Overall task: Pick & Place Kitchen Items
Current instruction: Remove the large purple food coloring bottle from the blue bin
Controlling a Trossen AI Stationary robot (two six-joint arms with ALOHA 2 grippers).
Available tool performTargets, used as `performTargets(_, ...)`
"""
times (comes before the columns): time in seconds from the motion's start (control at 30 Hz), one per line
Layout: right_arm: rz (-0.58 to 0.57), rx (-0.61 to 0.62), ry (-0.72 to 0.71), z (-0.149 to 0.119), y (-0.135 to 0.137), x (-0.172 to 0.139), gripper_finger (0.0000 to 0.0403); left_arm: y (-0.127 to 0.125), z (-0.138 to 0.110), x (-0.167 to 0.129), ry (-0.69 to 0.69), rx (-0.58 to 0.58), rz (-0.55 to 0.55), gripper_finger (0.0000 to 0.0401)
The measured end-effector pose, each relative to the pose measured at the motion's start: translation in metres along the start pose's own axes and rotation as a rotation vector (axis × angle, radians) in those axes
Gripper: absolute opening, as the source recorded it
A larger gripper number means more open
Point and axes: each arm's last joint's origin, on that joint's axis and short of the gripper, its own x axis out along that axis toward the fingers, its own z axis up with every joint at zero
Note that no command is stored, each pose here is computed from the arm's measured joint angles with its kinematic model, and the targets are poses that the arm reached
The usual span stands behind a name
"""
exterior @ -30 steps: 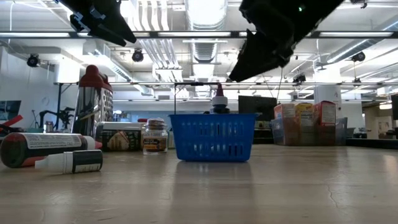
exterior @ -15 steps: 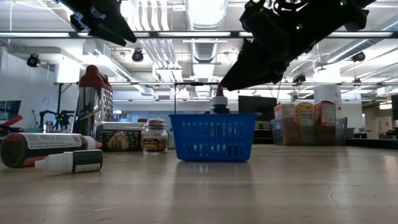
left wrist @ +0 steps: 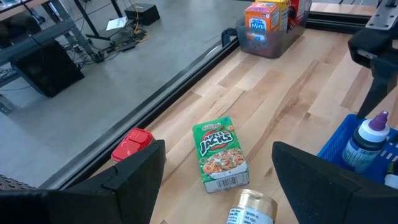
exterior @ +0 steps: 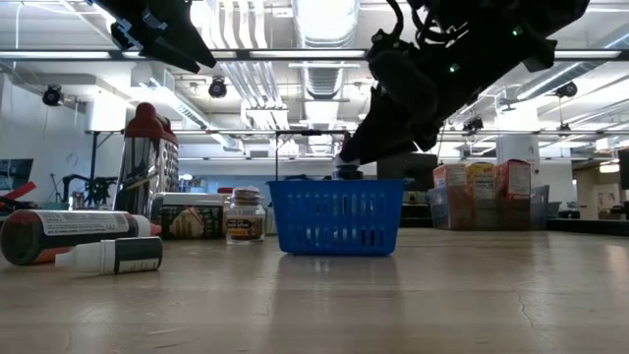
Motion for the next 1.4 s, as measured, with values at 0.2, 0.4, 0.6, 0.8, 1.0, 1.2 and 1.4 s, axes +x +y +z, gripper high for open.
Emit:
performTargets(0.2, -0.004, 0.006, -0.005, 0.001, -0.002, 0.002, 0.0198, 0.0, 0.0, 0.0, 0.0, 0.0, 0.0, 0.03)
performTargets(0.4, -0.015, 0.012, -0.003, 0.0, -0.007, 0.004, 0.0173, 0.0, 0.0, 0.0, 0.0, 0.0, 0.0, 0.03)
performTargets(0.6, -0.014, 0.003, -0.002, 0.001, -0.008, 0.005, 0.013, 0.0, 0.0, 0.0, 0.0, 0.0, 0.0, 0.03)
performTargets(0.8, -0.014, 0.0, -0.002, 0.001, -0.008, 0.005, 0.0107, 0.0, 0.0, 0.0, 0.0, 0.0, 0.0, 0.03)
performTargets(1.0, -0.012, 0.002, -0.006, 0.001, -0.008, 0.005, 0.0122, 0.0, 0.0, 0.0, 0.0, 0.0, 0.0, 0.03)
performTargets(1.2, 0.006, -0.014, -0.029, 0.008, -0.005, 0.004, 0.0108, 0.0, 0.0, 0.0, 0.0, 0.001, 0.0, 0.03)
performTargets(1.4, 0.069, 0.005, -0.063, 0.022, -0.003, -0.01, 0.0114, 0.0, 0.0, 0.0, 0.0, 0.0, 0.0, 0.03)
